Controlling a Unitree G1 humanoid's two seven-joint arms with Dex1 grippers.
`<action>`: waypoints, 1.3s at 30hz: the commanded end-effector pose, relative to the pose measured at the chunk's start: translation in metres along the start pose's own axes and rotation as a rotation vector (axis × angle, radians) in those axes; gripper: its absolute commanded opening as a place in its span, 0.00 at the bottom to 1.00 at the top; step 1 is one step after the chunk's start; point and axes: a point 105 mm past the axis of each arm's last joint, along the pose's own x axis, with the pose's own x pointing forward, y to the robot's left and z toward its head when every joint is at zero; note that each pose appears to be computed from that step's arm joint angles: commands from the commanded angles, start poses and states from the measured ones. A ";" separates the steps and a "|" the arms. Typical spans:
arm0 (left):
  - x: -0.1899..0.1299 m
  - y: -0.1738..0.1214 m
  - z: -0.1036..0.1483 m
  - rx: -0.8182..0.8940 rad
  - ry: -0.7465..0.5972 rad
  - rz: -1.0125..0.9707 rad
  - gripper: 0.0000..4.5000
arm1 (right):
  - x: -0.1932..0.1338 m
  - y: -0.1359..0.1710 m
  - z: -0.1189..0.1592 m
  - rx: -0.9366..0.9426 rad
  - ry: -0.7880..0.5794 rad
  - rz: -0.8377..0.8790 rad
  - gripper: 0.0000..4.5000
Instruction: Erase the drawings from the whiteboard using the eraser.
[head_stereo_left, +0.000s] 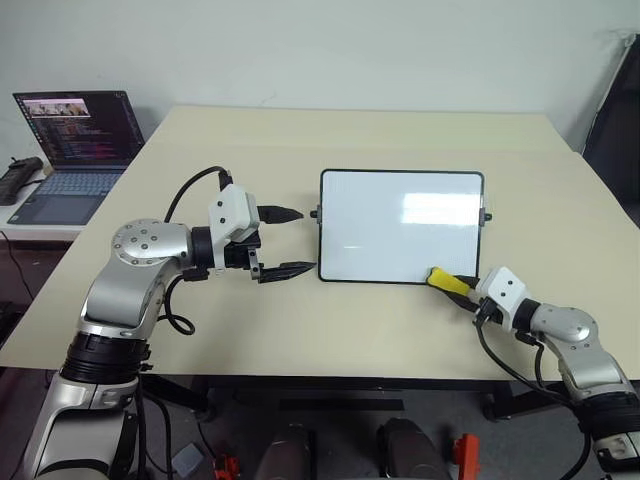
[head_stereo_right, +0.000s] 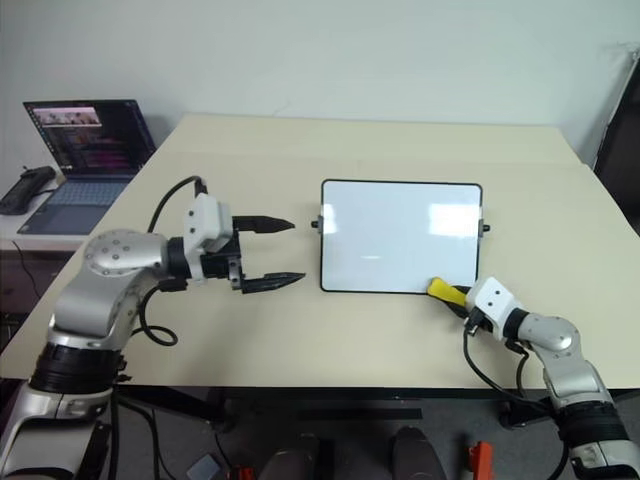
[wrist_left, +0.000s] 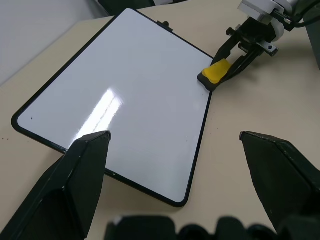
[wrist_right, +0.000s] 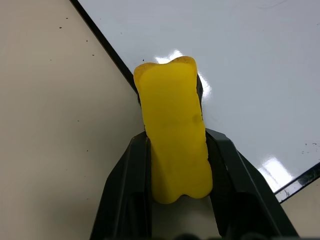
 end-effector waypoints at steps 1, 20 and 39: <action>0.000 0.004 0.015 0.056 -0.030 0.002 1.00 | 0.002 -0.008 -0.016 -0.015 0.084 -0.040 0.25; 0.001 0.004 0.014 0.047 -0.037 -0.008 1.00 | -0.028 -0.074 0.051 0.025 -0.156 -0.256 0.25; 0.051 -0.024 0.049 0.030 -0.244 -0.148 1.00 | -0.188 -0.152 -0.060 0.562 0.221 -0.978 0.24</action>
